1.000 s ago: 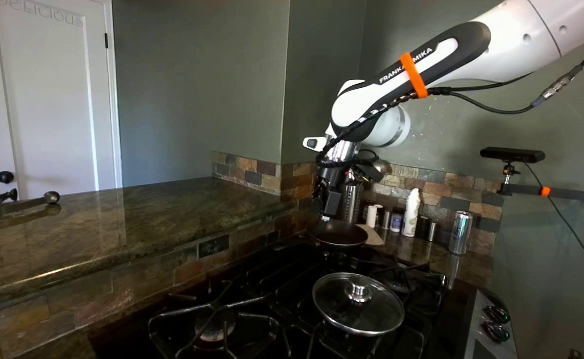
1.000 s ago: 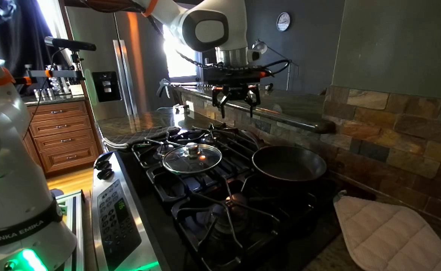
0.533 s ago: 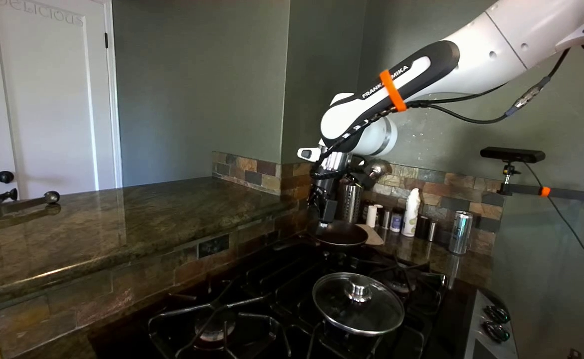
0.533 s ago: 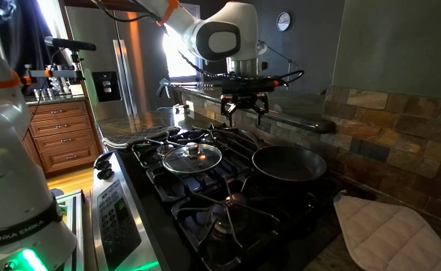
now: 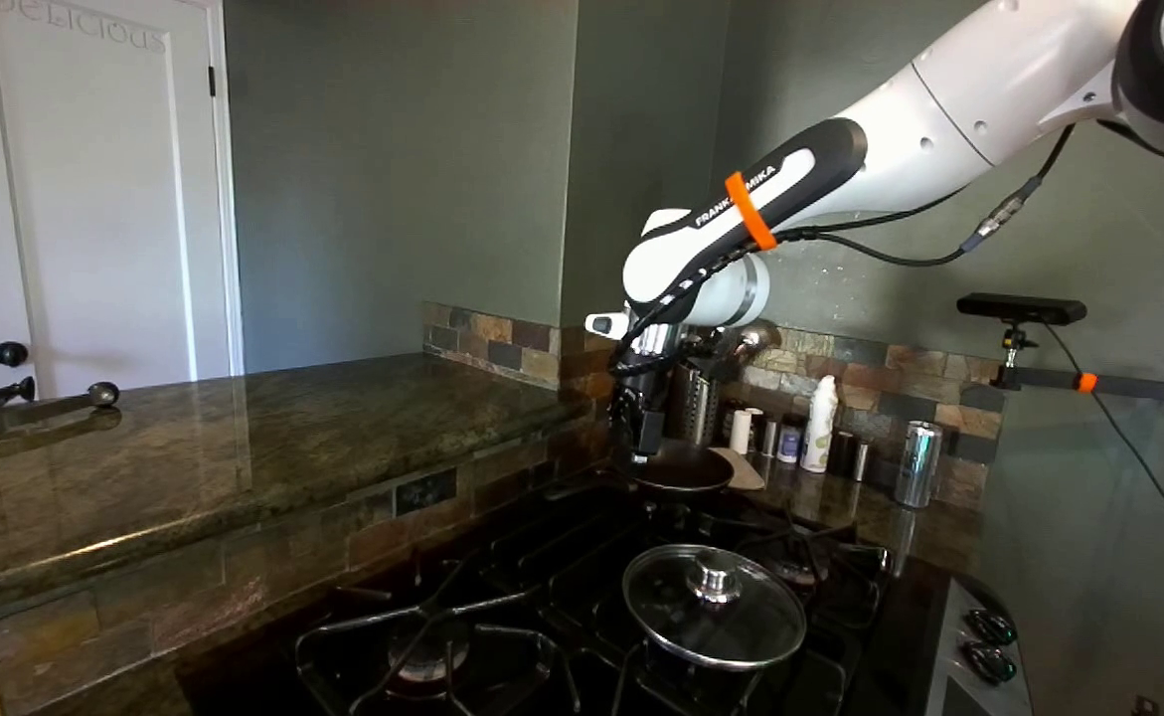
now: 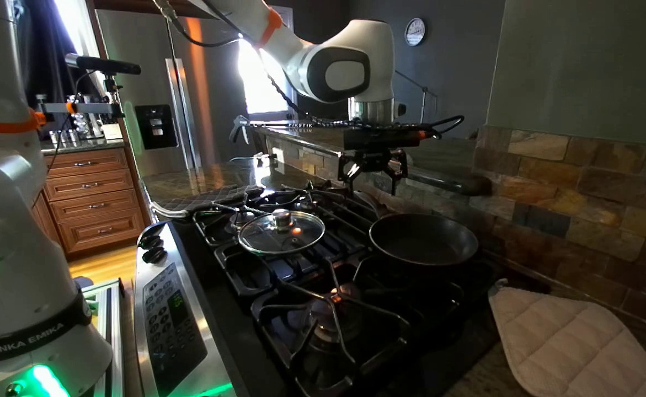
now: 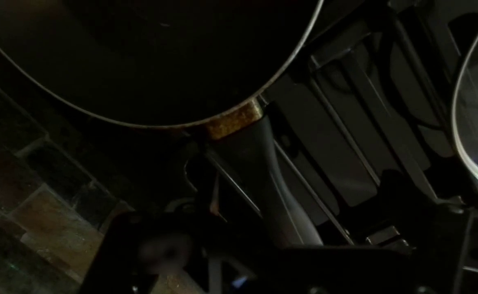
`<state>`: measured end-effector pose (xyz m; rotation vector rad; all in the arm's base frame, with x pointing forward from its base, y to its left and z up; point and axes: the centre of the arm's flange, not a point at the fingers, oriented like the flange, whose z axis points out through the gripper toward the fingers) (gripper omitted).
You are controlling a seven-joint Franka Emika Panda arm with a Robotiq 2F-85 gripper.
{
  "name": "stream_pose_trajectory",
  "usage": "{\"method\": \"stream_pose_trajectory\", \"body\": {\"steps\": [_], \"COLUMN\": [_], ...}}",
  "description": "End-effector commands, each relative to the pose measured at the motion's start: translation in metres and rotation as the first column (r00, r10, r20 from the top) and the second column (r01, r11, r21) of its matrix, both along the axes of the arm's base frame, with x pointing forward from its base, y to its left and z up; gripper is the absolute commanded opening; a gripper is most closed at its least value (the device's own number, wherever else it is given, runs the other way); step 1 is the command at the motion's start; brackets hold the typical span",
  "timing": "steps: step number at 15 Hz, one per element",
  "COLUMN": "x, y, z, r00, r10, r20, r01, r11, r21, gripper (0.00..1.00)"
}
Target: Move the pan downwards and put the lid on it
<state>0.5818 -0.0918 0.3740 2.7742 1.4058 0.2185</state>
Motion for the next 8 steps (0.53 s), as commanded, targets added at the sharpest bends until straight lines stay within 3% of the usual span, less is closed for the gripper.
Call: {"method": "stream_pose_trajectory", "body": {"steps": [1, 8], "x": [0.014, 0.024], "y": [-0.002, -0.004], "z": [-0.014, -0.030], "r00": [1.000, 0.999], "r10": [0.024, 0.036], "r20": [0.001, -0.003], "r01": [-0.024, -0.036], "r11": [0.999, 0.998], "r21": [-0.034, -0.054], "gripper": [1.00, 1.00]}}
